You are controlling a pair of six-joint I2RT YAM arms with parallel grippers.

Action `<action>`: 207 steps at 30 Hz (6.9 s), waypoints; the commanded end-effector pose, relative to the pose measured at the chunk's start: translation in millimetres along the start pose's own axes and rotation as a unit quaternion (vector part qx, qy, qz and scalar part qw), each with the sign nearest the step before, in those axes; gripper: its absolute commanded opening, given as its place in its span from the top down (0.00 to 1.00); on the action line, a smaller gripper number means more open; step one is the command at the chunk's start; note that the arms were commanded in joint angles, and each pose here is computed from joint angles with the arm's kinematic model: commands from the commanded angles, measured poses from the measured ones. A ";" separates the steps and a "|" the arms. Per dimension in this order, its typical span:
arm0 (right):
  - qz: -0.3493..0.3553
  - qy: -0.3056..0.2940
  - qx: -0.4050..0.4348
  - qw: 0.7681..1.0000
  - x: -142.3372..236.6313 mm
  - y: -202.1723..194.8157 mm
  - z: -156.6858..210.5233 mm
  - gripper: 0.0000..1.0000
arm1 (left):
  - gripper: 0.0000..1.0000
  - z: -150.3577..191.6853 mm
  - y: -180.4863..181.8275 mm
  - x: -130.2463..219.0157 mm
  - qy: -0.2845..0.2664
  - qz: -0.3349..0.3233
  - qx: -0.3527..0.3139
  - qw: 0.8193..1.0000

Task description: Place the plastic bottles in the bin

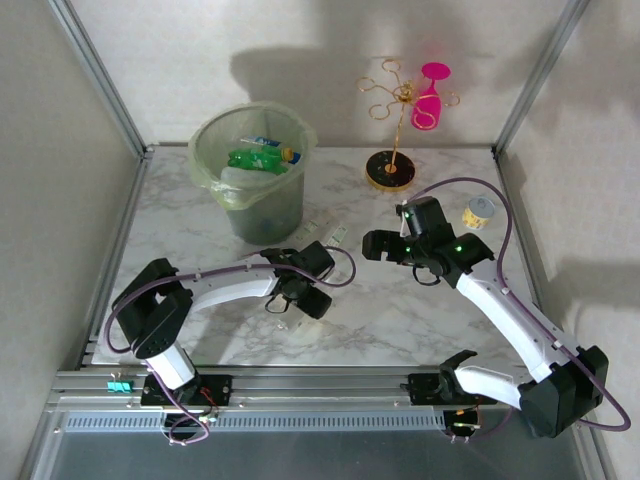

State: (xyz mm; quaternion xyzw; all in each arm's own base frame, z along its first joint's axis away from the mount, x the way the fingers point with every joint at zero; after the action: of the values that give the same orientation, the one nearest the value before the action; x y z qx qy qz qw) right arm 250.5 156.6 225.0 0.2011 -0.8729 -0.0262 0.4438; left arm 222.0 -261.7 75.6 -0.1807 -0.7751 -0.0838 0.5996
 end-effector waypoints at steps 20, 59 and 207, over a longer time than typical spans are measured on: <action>0.057 -0.093 -0.013 0.994 42.3 -13.9 -30.9 0.05 | 0.51 -48.8 -34.9 96.6 -0.101 0.049 -0.020 0.993; 0.016 -0.100 -0.025 0.995 41.1 2.2 -49.8 0.04 | 0.86 -222.6 168.4 333.5 -0.516 0.194 0.713 0.432; 0.062 -0.090 -0.032 0.993 76.6 -20.6 -6.0 0.03 | 0.19 -163.4 -34.2 -62.1 -0.092 0.045 0.060 0.993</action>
State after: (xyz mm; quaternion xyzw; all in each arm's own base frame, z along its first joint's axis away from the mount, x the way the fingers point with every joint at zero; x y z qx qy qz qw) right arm 221.3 111.6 281.6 0.1297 -0.9154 -0.0449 0.3783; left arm 380.1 -358.0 74.0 -0.1780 -0.8363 0.0076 0.5185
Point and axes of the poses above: each hand's point on the last joint's axis, 136 mm out from that joint toward the fingers, its own x axis back along the fingers, its own y axis along the line the jaws close on, z = x × y, the point moved 3 cm from there along x, back along the fingers, and after that the axes turned 12 degrees about x, right-handed, at the moved point
